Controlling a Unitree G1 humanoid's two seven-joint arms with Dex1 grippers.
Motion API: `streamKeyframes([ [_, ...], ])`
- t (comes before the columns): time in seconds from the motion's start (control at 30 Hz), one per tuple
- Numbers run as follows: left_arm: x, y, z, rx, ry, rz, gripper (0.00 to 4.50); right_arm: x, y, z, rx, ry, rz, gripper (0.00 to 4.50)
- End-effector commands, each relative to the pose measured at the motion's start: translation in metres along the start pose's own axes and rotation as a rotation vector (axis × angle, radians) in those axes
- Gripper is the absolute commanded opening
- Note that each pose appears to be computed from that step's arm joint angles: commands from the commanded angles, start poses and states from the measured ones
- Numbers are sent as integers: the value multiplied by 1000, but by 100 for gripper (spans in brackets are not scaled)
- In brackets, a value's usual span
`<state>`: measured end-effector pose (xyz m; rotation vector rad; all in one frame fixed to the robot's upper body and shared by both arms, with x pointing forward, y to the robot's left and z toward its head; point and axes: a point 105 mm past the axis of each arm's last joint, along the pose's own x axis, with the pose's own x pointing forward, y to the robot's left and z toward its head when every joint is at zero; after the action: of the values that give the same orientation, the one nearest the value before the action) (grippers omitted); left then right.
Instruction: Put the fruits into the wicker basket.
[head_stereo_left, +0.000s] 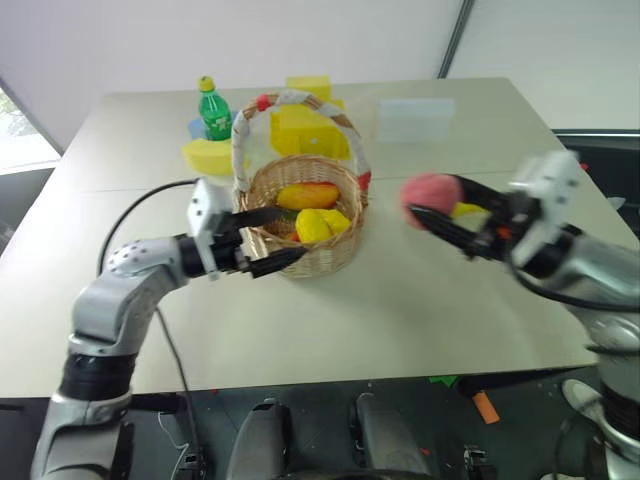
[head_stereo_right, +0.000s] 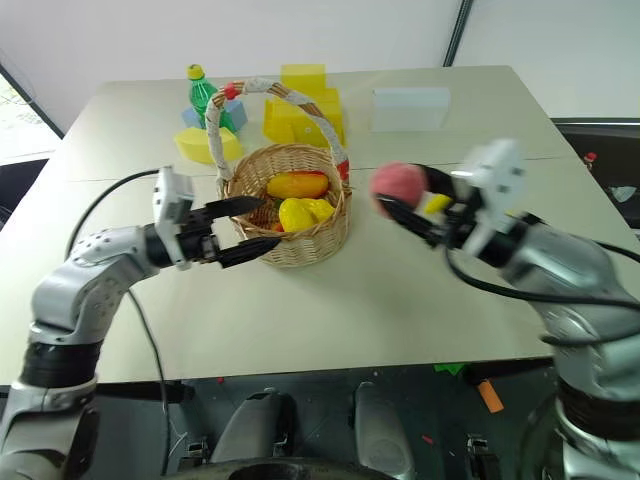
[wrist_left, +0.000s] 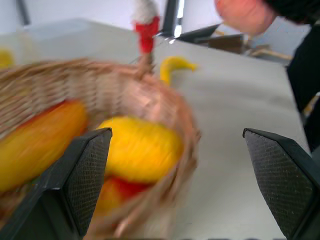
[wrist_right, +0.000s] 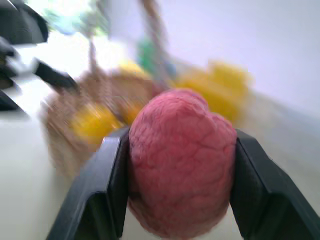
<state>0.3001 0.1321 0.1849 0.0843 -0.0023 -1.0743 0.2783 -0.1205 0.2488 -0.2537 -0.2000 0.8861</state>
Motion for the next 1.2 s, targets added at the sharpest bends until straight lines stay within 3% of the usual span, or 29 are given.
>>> streamKeyframes([
  [0.03, -15, 4, 15, 61, -33, 57, 450, 41, 6, -8, 9, -3, 32, 208],
  [0.27, -19, -5, 14, 59, -46, 109, 450, 87, 10, -25, 30, 17, 20, 208],
  [0.43, -17, -10, 12, 53, -49, 114, 450, 94, 10, -20, 13, -15, 16, 440],
  [0.63, -13, -9, 13, 48, -53, 105, 450, 60, 37, 16, -60, -152, 189, 440],
  [0.8, -7, -13, 13, 42, -61, 74, 450, 16, 28, 16, -27, -105, 185, 440],
  [0.9, -3, -14, 13, 36, -69, 60, 450, -10, -8, -2, -9, -1, 14, 440],
  [1.03, 4, -17, 13, 34, -73, 29, 450, -47, -82, -64, -125, 310, -327, 440],
  [1.2, 12, -18, 15, 45, -82, 6, 450, -63, -135, -111, -359, 568, -434, 440],
])
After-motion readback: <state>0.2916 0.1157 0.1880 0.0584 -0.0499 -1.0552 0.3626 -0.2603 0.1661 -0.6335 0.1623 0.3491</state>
